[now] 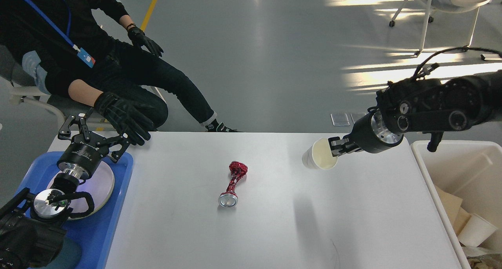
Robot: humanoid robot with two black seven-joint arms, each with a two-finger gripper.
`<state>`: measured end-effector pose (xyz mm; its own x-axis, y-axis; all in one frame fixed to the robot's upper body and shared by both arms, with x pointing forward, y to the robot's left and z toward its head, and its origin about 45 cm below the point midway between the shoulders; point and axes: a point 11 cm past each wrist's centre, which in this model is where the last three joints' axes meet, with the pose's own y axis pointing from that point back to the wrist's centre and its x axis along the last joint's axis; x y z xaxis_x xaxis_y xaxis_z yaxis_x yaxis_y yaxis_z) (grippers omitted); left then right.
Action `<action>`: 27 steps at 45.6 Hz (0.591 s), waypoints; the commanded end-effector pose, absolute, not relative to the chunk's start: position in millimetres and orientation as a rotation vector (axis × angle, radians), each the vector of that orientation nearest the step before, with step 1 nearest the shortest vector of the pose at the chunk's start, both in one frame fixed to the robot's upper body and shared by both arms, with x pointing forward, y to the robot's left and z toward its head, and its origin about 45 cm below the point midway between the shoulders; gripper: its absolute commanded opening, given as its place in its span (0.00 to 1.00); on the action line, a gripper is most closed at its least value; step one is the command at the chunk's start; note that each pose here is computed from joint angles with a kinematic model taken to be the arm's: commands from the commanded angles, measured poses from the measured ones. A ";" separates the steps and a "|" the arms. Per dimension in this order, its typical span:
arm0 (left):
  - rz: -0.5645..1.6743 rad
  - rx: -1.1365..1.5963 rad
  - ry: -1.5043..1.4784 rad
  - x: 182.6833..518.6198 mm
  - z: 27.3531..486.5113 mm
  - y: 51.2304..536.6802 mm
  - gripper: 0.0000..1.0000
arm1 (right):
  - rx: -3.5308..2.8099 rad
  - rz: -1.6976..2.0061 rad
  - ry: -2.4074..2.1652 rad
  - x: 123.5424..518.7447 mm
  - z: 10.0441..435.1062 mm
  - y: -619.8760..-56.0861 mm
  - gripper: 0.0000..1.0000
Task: Tidy desktop
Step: 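Carry the paper cup over the white bin and release it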
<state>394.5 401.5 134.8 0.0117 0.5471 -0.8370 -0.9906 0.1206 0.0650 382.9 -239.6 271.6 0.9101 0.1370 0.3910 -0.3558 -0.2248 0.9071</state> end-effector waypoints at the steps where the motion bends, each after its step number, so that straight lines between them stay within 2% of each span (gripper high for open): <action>1: 1.351 -0.672 0.854 394.5 134.9 401.6 0.96 | 1.749 0.512 -0.312 399.3 328.5 -258.9 0.00; 6: 1.351 -0.669 0.855 394.5 134.7 401.4 0.96 | 1.757 0.526 -0.376 403.1 361.4 -270.8 0.00; 9: 1.351 -0.670 0.855 394.5 134.8 401.5 0.96 | 1.757 0.516 -0.399 403.5 365.4 -278.7 0.00; 15: 1.351 -0.670 0.855 394.5 134.8 401.5 0.96 | 1.718 0.477 -0.455 406.6 360.6 -306.5 0.00; 27: 1.351 -0.670 0.855 394.5 134.8 401.5 0.96 | 1.596 0.275 -0.635 394.4 322.8 -414.4 0.00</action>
